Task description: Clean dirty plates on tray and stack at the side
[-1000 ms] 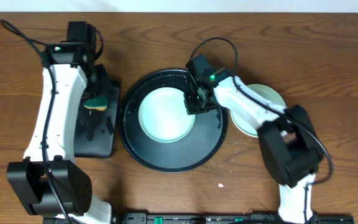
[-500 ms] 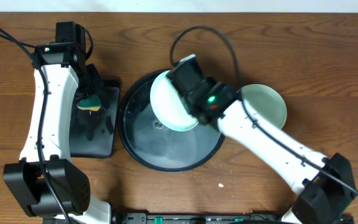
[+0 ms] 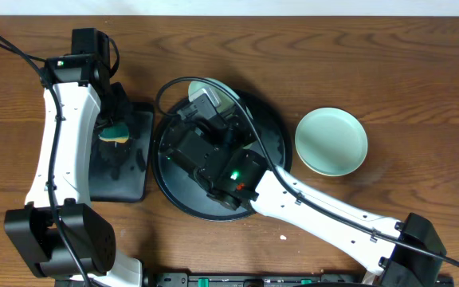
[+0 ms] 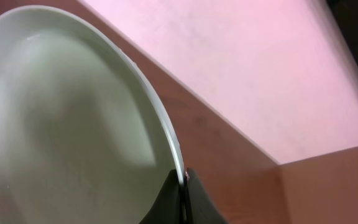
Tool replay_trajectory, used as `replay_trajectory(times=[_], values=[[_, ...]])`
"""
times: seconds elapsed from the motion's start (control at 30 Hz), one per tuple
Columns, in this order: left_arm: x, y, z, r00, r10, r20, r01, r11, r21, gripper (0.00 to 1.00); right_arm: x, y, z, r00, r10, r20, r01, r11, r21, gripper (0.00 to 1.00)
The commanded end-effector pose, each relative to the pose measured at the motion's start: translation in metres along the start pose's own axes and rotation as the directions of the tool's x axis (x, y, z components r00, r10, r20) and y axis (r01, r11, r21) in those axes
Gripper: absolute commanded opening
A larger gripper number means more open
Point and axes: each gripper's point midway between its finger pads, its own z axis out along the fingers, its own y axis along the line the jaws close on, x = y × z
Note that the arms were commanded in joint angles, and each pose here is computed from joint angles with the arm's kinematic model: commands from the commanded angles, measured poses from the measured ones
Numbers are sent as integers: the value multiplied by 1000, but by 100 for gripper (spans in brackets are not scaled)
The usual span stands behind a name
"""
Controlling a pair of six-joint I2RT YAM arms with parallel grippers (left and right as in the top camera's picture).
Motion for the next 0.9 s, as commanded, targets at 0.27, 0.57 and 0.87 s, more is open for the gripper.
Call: replay_trajectory(times=[0.27, 0.57, 0.87], values=[[-4, 3, -2, 1000, -15, 13, 15, 1000, -16, 7, -14, -22, -12, 999, -13, 40, 10, 998, 66, 1], [-4, 3, -2, 1000, -15, 13, 15, 1000, -16, 7, 34, 52, 7, 968, 125, -219, -212, 873, -440, 1], [-4, 3, -2, 1000, -14, 12, 15, 1000, -16, 8, 41, 53, 27, 863, 220, -454, -497, 526, -690, 1]])
